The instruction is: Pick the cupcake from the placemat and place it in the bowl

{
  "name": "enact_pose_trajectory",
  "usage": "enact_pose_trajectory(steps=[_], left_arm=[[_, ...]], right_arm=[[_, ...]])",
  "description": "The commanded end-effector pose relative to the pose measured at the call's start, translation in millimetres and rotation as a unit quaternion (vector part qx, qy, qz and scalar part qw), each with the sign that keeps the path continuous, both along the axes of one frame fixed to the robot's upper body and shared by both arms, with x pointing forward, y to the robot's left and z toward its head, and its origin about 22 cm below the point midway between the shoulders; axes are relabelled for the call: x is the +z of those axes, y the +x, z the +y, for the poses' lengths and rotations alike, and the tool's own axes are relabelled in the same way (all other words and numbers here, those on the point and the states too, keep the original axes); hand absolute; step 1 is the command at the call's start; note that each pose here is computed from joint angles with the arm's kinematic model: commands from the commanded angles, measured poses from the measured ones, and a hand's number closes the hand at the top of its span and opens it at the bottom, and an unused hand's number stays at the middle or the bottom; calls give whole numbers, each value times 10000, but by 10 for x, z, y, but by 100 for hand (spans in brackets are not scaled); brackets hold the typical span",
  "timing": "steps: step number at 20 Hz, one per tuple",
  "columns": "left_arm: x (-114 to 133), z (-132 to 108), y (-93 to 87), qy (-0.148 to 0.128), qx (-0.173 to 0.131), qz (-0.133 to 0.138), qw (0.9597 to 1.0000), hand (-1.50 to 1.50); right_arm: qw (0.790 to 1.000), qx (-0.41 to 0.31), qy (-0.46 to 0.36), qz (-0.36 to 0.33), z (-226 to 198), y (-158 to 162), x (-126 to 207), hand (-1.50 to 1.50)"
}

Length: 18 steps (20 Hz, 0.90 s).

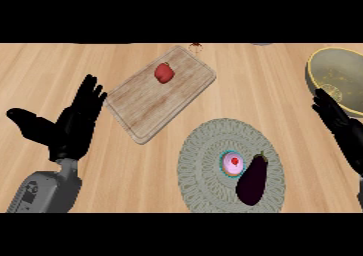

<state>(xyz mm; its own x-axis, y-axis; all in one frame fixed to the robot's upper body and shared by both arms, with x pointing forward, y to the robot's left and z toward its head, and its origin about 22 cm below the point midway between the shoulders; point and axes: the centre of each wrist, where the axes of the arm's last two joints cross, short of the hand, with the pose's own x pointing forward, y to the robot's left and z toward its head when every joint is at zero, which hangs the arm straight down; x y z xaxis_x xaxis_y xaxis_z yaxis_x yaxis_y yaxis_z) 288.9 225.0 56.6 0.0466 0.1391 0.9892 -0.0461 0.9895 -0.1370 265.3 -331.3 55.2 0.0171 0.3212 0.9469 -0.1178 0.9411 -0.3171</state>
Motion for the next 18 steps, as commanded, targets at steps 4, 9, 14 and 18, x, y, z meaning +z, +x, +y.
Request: enact_pose_trajectory(steps=[4, 9, 14, 18], left_arm=[[72, 574, -35, 1340, 569, -272, 9890, 0], [27, 822, -128, 1873, 887, -57, 9783, 0], [-94, 931, -271, 1987, 880, 36, 9761, 0], [-85, 929, -281, 1993, 885, -49, 9759, 0]], right_arm=[[9793, -443, -351, -1945, 303, -44, 856, 150], [9383, -2321, -2564, -32, -263, -335, 407, -150], [9323, -2720, -2266, -740, 405, -735, 385, -150], [9278, -2852, -2329, -607, 834, -1123, 333, -150]])
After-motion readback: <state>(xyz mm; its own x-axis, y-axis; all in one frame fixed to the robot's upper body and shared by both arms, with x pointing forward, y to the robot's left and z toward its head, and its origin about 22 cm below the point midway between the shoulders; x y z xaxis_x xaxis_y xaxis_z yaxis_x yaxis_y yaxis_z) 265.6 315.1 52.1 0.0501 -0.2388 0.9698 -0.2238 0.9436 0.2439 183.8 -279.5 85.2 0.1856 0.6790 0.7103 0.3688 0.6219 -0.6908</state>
